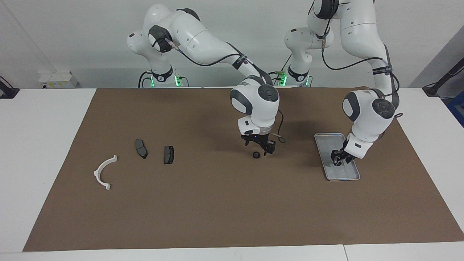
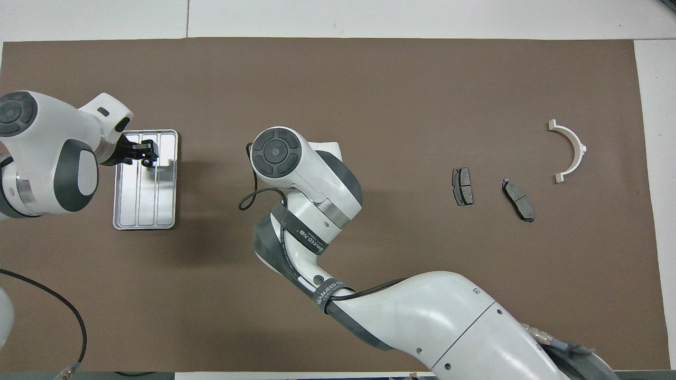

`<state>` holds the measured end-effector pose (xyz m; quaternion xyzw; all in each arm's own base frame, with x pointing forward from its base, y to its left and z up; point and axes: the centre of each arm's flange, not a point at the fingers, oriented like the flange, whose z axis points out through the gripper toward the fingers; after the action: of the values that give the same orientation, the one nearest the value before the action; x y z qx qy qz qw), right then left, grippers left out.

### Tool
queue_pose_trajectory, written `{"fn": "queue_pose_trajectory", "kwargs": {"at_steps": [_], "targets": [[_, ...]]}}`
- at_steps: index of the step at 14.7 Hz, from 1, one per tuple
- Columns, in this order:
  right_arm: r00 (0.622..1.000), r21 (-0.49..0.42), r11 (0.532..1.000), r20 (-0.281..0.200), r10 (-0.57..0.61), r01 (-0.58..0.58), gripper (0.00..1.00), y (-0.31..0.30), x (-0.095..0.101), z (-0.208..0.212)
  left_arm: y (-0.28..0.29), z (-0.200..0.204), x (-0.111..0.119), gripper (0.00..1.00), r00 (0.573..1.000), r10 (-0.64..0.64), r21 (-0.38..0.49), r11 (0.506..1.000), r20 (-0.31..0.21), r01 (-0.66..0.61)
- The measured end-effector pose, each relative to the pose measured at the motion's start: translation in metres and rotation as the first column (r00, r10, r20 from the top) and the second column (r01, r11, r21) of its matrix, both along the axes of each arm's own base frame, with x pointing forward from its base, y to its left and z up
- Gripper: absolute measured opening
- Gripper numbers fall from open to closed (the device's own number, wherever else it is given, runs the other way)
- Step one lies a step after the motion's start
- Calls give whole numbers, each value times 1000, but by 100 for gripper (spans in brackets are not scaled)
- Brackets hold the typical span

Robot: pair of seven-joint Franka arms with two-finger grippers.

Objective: Place bearing gear from tray to pile
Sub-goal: 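Grasp the second gear in the tray with the left gripper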

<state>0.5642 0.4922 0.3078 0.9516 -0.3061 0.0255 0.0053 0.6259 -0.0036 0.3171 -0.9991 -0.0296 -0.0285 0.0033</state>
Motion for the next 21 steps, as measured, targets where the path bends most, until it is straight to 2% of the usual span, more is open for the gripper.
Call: {"fn": "queue_pose_trajectory", "kwargs": {"at_steps": [4,5,6,10,16,17,18,21], "targets": [[1000,-5,1000,-7,14,-14,100,0,-1,-6,-1,-9,-1,60,1000,-3,0,1000,-13,3],[1000,-4,1000,-8,19,-19,100,2,-2,-7,-1,-10,-2,51,1000,-4,0,1000,-16,4],[1000,-3,1000,-9,23,-23,100,5,-4,-10,-1,-11,-3,50,1000,-4,0,1000,-18,4],[999,-8,999,-22,34,-34,100,11,-9,-30,1,-15,-6,49,1000,-1,0,1000,-24,1],[1000,-7,1000,-17,21,-21,100,4,-2,-31,1,-18,-7,50,1000,-1,0,1000,-23,1],[1000,-1,1000,-12,20,-20,93,4,0,-30,1,-18,-7,50,1000,-1,0,1000,-22,1],[1000,3,1000,-7,20,-20,93,4,0,-30,1,-18,-7,43,1000,-2,0,1000,-21,2],[1000,7,1000,-4,20,-20,90,4,0,-29,1,-18,-7,40,1000,-3,0,1000,-17,3]]}}
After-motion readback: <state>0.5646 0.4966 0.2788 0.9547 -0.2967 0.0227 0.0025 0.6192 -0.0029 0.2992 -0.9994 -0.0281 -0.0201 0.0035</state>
